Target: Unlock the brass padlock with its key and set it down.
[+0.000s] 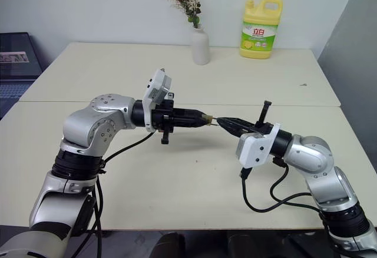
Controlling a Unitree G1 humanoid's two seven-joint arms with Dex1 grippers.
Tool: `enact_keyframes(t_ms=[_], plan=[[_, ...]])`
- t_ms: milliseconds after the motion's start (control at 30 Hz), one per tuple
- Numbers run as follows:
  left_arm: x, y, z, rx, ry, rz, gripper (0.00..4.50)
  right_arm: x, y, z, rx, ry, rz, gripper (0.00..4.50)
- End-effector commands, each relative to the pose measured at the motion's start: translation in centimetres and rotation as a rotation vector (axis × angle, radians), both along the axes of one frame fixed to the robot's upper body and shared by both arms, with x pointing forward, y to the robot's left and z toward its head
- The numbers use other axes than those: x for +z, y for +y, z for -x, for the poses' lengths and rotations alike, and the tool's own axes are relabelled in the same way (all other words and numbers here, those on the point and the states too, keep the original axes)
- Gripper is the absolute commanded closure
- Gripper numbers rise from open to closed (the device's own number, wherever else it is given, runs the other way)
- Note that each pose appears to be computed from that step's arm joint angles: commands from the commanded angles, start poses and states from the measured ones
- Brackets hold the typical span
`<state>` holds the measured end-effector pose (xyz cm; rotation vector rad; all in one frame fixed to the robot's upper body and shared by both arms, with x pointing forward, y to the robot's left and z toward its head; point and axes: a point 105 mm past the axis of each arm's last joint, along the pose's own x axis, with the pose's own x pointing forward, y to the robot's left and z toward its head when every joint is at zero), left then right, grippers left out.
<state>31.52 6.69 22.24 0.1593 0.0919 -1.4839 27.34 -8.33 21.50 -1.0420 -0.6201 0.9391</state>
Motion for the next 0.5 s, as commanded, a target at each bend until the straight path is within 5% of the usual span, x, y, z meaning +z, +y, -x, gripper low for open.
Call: enact_keyframes(t_ms=[33, 500], plan=[[1.2, 0.0, 0.8, -0.029, -0.027, 0.036, 4.33, 0.6, 0.4, 0.3, 0.047, -0.026, 0.012, 4.5], [1.0, 0.2, 1.3, -0.05, -0.021, 0.023, 4.33, 0.8, 0.0, -0.7, 0.066, -0.048, 0.054, 4.5]])
